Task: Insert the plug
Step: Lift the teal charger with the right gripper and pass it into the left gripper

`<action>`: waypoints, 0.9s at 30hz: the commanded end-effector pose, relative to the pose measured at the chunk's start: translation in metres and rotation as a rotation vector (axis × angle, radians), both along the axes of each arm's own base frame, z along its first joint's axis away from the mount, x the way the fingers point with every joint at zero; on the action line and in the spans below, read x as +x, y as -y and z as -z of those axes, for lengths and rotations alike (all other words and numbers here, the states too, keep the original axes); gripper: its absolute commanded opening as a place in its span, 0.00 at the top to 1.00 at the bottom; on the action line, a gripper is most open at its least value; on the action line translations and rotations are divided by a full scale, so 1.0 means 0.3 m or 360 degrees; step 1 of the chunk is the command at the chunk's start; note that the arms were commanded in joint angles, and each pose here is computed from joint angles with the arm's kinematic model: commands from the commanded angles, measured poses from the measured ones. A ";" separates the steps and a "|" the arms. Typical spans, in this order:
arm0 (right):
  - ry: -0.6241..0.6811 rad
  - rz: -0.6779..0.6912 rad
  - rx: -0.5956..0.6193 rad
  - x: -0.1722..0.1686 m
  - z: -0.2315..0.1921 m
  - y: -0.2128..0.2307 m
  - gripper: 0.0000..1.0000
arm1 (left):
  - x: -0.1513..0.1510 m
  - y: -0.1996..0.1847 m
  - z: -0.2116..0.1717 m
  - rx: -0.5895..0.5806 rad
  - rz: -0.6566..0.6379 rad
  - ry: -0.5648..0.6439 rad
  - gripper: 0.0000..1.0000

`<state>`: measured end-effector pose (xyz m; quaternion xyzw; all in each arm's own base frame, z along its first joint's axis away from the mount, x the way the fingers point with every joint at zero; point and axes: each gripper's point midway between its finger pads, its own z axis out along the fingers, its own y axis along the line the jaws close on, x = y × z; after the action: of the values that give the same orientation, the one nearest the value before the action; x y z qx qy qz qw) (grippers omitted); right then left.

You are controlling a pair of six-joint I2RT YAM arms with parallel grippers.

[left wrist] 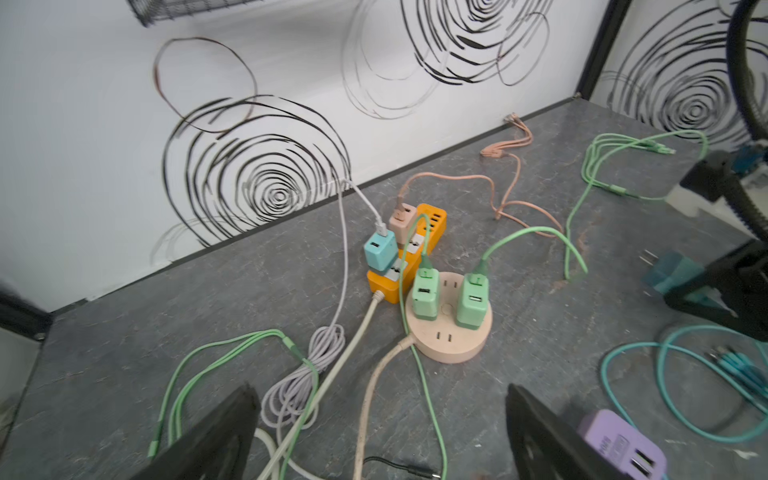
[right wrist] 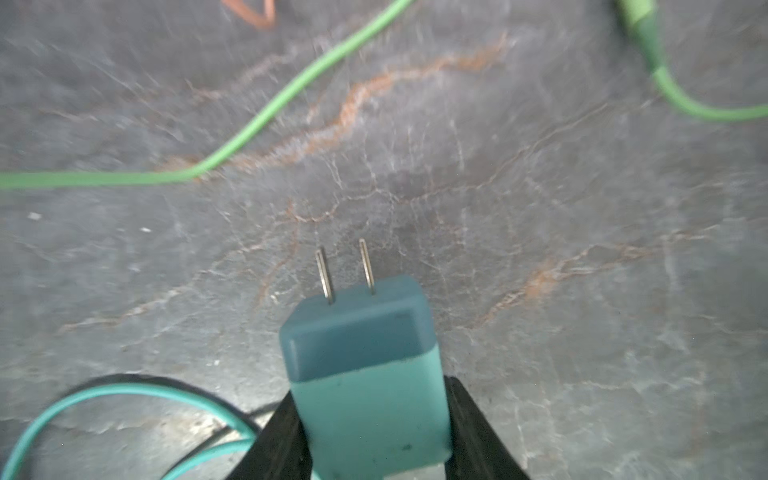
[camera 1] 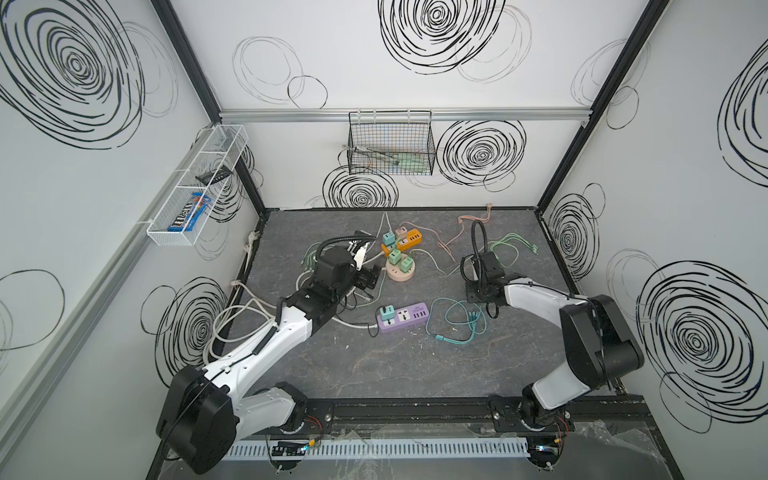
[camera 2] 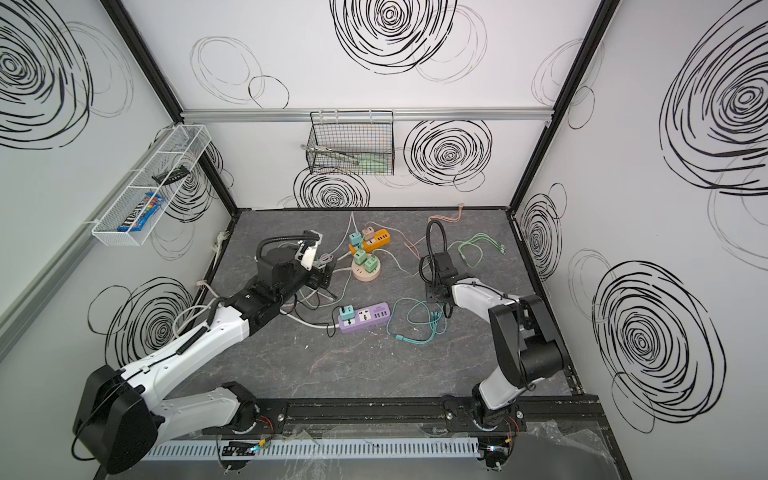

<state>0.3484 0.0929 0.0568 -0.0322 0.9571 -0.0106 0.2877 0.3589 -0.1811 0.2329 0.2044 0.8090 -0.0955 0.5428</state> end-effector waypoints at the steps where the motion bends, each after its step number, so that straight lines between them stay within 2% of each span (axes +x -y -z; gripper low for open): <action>1: 0.0434 -0.0158 0.0073 0.042 -0.221 -0.086 0.64 | -0.044 0.168 -0.064 -0.0264 0.0288 -0.0150 0.03; 5: 0.0820 -0.0524 0.0233 -0.012 -0.424 -0.213 0.65 | -0.089 0.337 -0.104 -0.0453 0.0499 -0.0389 0.01; 11: 0.1095 -0.0849 0.0325 -0.105 -0.569 -0.321 0.64 | -0.162 0.488 -0.119 -0.0602 0.0754 -0.0676 0.08; 14: 0.1187 -0.0986 0.0303 -0.149 -0.595 -0.363 0.63 | -0.189 0.528 -0.123 -0.0602 0.0812 -0.0727 0.11; 21: 0.1322 -0.1170 0.0266 -0.215 -0.623 -0.436 0.62 | -0.189 0.565 -0.095 -0.0591 0.0802 -0.0815 0.14; 27: 0.1354 -0.1253 0.0200 -0.236 -0.627 -0.469 0.61 | -0.213 0.598 -0.067 -0.0565 0.0872 -0.0910 0.29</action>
<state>0.2795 0.2298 0.2247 -0.3489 0.7058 0.1521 0.5975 0.3022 -0.3518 0.2462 0.2689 0.8210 -0.4094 0.2933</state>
